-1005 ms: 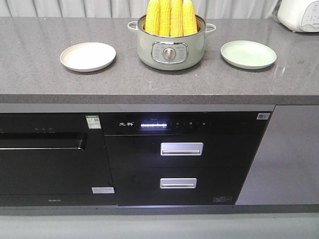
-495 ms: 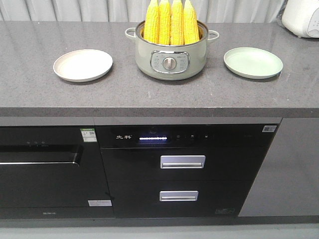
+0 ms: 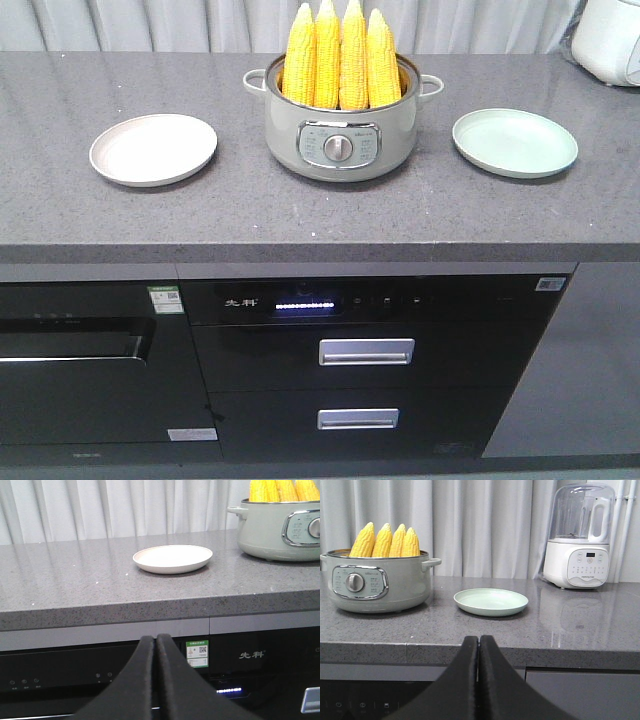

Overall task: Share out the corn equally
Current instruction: 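Drive closer and center the base in front of the corn pot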

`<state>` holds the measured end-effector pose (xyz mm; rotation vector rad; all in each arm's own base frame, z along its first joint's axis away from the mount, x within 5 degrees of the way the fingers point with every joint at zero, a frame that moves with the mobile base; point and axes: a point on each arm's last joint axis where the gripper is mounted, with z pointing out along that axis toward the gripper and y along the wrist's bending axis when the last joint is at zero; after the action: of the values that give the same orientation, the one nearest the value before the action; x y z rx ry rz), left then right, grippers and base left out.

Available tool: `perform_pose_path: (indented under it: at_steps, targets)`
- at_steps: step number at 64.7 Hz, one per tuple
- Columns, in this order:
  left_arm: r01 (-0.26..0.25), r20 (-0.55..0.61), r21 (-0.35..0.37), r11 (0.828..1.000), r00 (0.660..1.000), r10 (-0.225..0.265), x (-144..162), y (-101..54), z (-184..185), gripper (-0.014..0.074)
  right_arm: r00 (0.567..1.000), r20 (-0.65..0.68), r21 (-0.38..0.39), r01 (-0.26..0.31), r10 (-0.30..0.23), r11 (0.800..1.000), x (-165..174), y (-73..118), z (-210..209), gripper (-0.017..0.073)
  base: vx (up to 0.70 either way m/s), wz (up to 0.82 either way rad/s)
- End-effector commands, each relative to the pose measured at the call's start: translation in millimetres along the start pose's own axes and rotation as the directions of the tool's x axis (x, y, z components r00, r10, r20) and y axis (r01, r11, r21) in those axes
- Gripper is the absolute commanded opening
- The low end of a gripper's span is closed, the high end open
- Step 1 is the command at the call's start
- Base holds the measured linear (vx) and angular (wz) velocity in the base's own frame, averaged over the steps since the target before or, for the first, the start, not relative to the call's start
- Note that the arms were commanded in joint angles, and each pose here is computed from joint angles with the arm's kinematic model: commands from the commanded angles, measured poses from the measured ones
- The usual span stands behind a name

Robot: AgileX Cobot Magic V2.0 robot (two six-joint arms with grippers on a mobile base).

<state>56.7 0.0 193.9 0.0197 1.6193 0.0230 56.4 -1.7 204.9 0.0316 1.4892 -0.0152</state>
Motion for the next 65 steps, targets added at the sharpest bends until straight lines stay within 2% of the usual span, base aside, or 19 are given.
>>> perform_pose_path:
  at_steps: [1, 65]
  targets:
    - [0.012, 0.095, -0.005, 1.0, 0.995, -0.011, -8.5, 0.5, -1.8, -0.0006, 0.997, 0.07, 0.004, 0.017, -0.017, 1.0, -3.9, -0.1, -0.4, -0.0004, 0.11, -0.03]
    - [0.012, 0.095, -0.005, 1.0, 0.995, -0.011, -8.5, 0.5, -1.8, -0.0006, 0.997, 0.07, 0.004, 0.017, -0.017, 1.0, -3.9, -0.1, -0.4, -0.0004, 0.1, 0.0]
